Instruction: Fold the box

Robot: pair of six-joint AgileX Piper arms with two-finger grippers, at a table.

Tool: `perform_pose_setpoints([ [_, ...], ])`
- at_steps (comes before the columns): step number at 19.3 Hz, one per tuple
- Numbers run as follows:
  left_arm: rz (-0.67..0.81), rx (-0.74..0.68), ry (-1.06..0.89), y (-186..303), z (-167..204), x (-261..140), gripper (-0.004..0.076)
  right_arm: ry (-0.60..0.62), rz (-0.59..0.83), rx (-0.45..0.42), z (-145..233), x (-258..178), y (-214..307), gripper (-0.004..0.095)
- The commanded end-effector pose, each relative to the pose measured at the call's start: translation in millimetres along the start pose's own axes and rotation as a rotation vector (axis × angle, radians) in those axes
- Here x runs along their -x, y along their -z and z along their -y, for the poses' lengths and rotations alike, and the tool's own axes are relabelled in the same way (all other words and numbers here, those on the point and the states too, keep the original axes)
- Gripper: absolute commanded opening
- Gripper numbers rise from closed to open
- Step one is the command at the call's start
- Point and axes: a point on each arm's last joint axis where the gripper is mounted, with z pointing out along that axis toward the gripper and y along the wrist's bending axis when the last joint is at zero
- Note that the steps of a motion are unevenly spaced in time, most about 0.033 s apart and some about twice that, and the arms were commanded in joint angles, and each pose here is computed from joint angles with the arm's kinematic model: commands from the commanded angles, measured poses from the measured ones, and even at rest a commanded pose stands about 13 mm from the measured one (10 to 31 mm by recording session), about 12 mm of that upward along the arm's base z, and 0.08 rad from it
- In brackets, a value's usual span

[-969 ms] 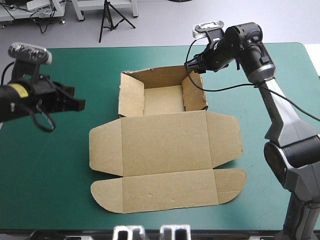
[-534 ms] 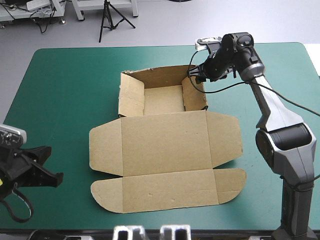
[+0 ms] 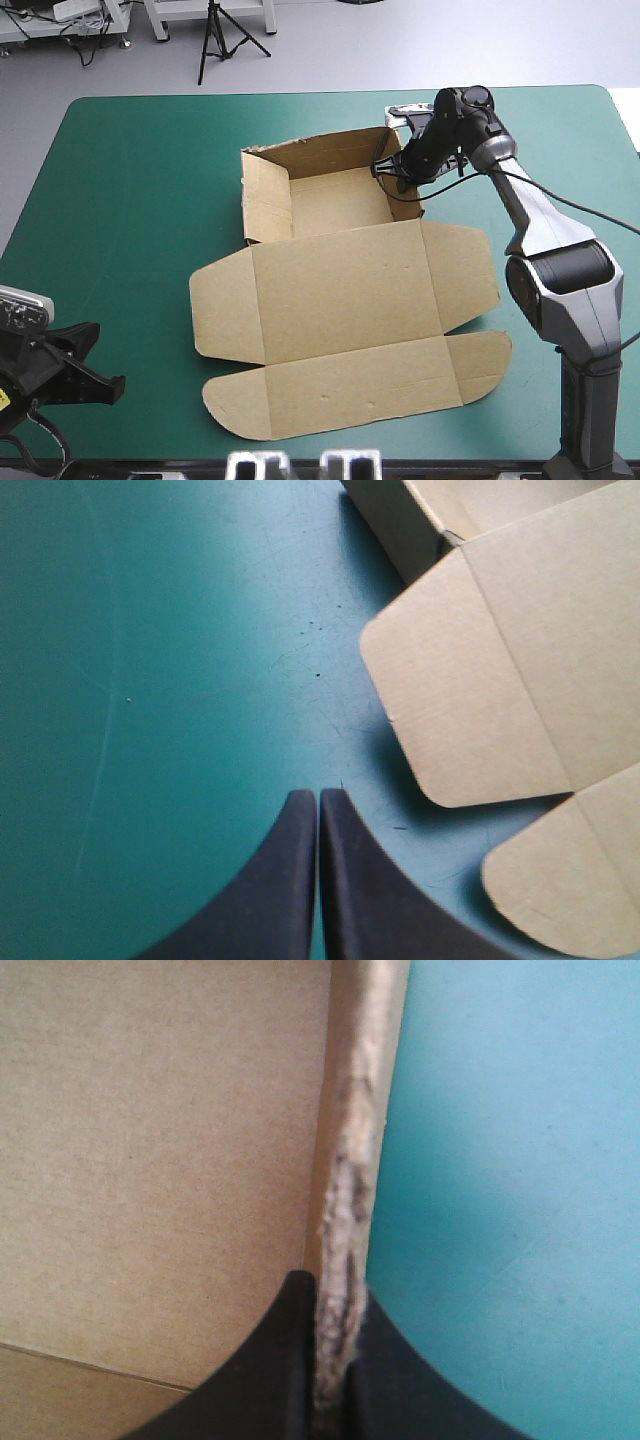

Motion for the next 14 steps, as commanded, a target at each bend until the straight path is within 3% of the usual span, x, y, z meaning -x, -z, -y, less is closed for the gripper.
perform_pose_setpoints([
  [1,-0.024,0.012,-0.001,3.9,-1.5,0.3,-0.0008,-0.029,0.145,-0.038,22.7,-1.0,78.0,-0.0018],
  [5,-0.024,0.012,-0.001,3.9,-1.5,0.3,-0.0008,-0.152,0.21,-0.18,92.4,-19.8,125.7,-0.0018],
  [8,-0.024,0.012,-0.001,3.9,-1.5,0.3,-0.0008,-0.286,0.171,-0.269,161.1,-57.8,144.1,-0.0018],
  [11,-0.024,0.012,-0.001,3.9,-1.5,0.3,-0.0008,-0.449,0.092,-0.299,215.1,-98.5,138.6,-0.0018],
  [14,-0.024,0.012,-0.001,3.9,-1.5,0.3,-0.0008,-0.454,0.025,-0.297,234.9,-118.6,128.4,-0.0018],
])
